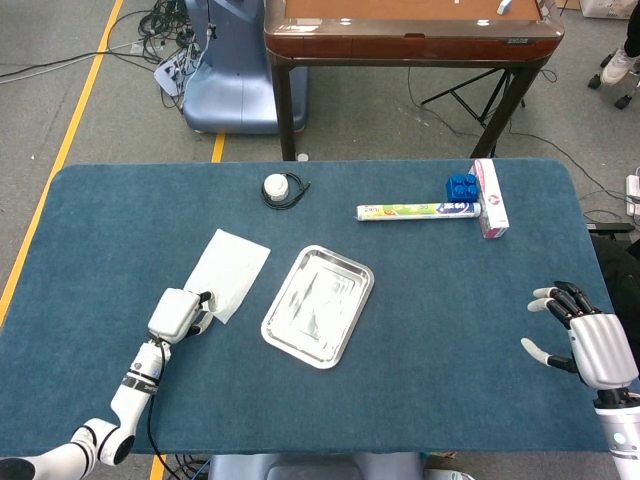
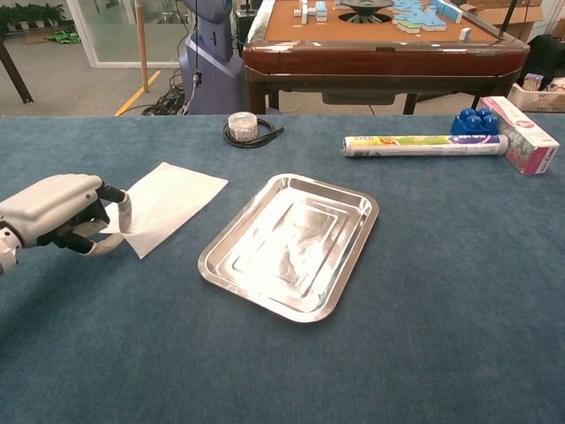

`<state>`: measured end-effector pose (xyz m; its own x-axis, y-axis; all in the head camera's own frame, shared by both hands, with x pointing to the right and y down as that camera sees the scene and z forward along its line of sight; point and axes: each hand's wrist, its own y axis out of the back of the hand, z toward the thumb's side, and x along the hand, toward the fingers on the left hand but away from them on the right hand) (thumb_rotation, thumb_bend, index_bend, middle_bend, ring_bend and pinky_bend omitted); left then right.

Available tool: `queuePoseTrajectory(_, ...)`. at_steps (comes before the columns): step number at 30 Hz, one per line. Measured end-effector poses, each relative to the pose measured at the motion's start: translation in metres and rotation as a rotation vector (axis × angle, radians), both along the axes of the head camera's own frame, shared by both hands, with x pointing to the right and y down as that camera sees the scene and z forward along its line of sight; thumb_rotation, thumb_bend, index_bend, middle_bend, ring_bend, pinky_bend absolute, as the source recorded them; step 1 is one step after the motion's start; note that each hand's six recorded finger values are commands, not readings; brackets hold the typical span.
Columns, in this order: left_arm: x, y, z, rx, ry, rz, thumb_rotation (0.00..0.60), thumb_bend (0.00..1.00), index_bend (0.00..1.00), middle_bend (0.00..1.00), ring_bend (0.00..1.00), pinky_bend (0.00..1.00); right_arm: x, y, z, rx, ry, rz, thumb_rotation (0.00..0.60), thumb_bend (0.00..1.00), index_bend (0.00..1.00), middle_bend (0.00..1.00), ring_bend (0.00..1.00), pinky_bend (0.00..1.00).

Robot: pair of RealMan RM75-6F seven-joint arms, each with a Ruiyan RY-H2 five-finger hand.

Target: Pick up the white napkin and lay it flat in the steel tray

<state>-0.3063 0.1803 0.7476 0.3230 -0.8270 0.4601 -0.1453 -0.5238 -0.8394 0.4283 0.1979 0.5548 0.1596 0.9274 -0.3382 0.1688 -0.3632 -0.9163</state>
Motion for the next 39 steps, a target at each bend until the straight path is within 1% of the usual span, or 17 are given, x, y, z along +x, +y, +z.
queuePoseTrajectory(7, 0.004, -0.003, -0.014, -0.008, 0.057, -0.023, 0.6, 0.43, 0.65, 1.0, 1.0, 1.0, -0.001, 0.0, 0.0, 0.0, 0.002, -0.002, 0.6, 0.17, 0.42, 0.33, 0.19, 0.55)
queuePoseTrajectory(11, 0.011, -0.004, -0.028, -0.015, 0.099, -0.033, 0.6, 0.43, 0.66, 1.0, 1.0, 1.0, -0.001, 0.0, 0.001, 0.0, 0.004, -0.002, 0.6, 0.17, 0.42, 0.33, 0.19, 0.55)
queuePoseTrajectory(15, 0.019, -0.002, -0.043, -0.029, 0.12, -0.031, 0.6, 0.44, 0.66, 1.0, 1.0, 1.0, -0.001, 0.001, 0.001, -0.002, 0.008, -0.004, 0.6, 0.17, 0.42, 0.33, 0.18, 0.55)
queuePoseTrajectory(23, 0.039, 0.005, -0.072, -0.052, 0.087, -0.017, 0.6, 0.45, 0.67, 1.0, 1.0, 1.0, -0.001, 0.001, 0.001, -0.001, 0.005, -0.002, 0.6, 0.17, 0.42, 0.33, 0.19, 0.55)
queuePoseTrajectory(27, 0.042, 0.003, -0.078, -0.065, 0.045, -0.033, 0.6, 0.45, 0.67, 1.0, 1.0, 1.0, -0.001, 0.0, 0.0, 0.0, 0.002, -0.001, 0.6, 0.17, 0.42, 0.33, 0.19, 0.55)
queuePoseTrajectory(30, 0.041, -0.003, -0.079, -0.076, 0.022, -0.066, 0.6, 0.46, 0.67, 1.0, 1.0, 1.0, -0.001, 0.0, 0.0, 0.001, -0.002, 0.0, 0.6, 0.17, 0.42, 0.33, 0.19, 0.55)
queuePoseTrajectory(35, 0.041, -0.017, -0.078, -0.094, 0.028, -0.132, 0.6, 0.46, 0.67, 1.0, 1.0, 1.0, 0.0, 0.0, 0.0, 0.0, -0.001, 0.003, 0.6, 0.17, 0.42, 0.33, 0.19, 0.55)
queuePoseTrajectory(39, 0.046, -0.027, -0.08, -0.098, 0.031, -0.157, 0.6, 0.46, 0.67, 1.0, 1.0, 1.0, 0.0, 0.0, 0.0, 0.0, -0.002, 0.002, 0.6, 0.17, 0.42, 0.33, 0.19, 0.55)
